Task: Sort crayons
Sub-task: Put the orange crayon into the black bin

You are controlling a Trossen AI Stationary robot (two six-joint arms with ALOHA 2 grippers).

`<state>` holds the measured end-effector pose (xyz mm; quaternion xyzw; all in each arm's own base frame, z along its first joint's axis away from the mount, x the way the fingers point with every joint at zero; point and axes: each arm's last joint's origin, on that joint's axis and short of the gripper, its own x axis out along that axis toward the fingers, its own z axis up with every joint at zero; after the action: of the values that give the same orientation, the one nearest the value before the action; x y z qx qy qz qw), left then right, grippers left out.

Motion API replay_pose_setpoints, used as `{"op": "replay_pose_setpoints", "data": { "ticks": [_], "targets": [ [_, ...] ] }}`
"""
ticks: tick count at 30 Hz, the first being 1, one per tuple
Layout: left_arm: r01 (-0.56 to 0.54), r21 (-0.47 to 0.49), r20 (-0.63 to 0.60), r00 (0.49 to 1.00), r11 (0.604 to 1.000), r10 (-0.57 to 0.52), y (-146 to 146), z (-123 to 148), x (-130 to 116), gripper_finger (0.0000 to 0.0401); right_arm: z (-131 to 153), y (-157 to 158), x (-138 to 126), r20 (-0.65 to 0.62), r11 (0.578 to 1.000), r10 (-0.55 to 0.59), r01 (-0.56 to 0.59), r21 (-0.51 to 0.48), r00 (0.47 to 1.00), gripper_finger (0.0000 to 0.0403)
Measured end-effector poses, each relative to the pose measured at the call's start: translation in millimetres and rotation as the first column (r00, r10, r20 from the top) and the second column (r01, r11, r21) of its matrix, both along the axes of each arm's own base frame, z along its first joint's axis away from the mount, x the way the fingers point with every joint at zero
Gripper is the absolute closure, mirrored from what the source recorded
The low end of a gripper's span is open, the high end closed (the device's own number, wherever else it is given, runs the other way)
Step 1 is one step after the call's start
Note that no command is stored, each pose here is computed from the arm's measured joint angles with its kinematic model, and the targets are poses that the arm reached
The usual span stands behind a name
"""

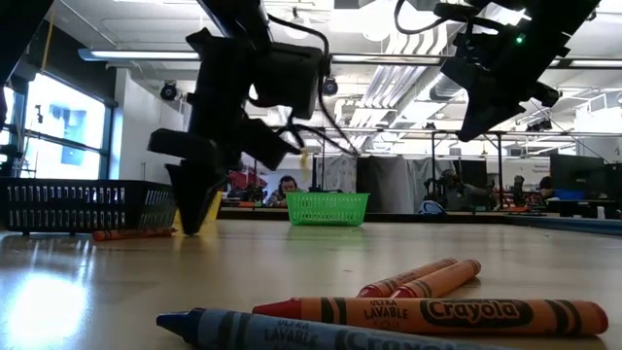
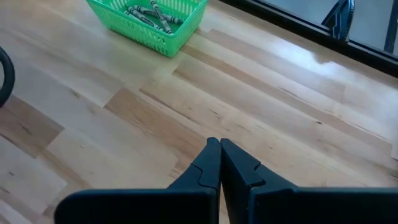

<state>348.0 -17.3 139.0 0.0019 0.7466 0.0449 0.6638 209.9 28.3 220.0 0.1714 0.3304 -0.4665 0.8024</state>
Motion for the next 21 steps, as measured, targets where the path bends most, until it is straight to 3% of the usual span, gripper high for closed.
{"op": "replay_pose_setpoints", "data": {
  "ticks": [8,14,21],
  "targets": [
    [0.016,-0.008,0.2,0.98,1.0,-0.014,0,1,19,0.0327,0,0,0,-0.004,1.0,0.001,-0.001,0.002,1.0,0.0402],
    [-0.092,0.045,0.179,0.98,0.995,0.083,3,2,16,0.0327,-1,2,0,-0.016,0.997,0.018,-0.017,0.071,1.0,0.0402],
    [-0.012,0.08,0.159,0.987,0.997,-0.001,0,0,14,0.0296,-2,4,1,-0.003,0.988,0.02,-0.019,0.153,1.0,0.0402]
  ]
}}
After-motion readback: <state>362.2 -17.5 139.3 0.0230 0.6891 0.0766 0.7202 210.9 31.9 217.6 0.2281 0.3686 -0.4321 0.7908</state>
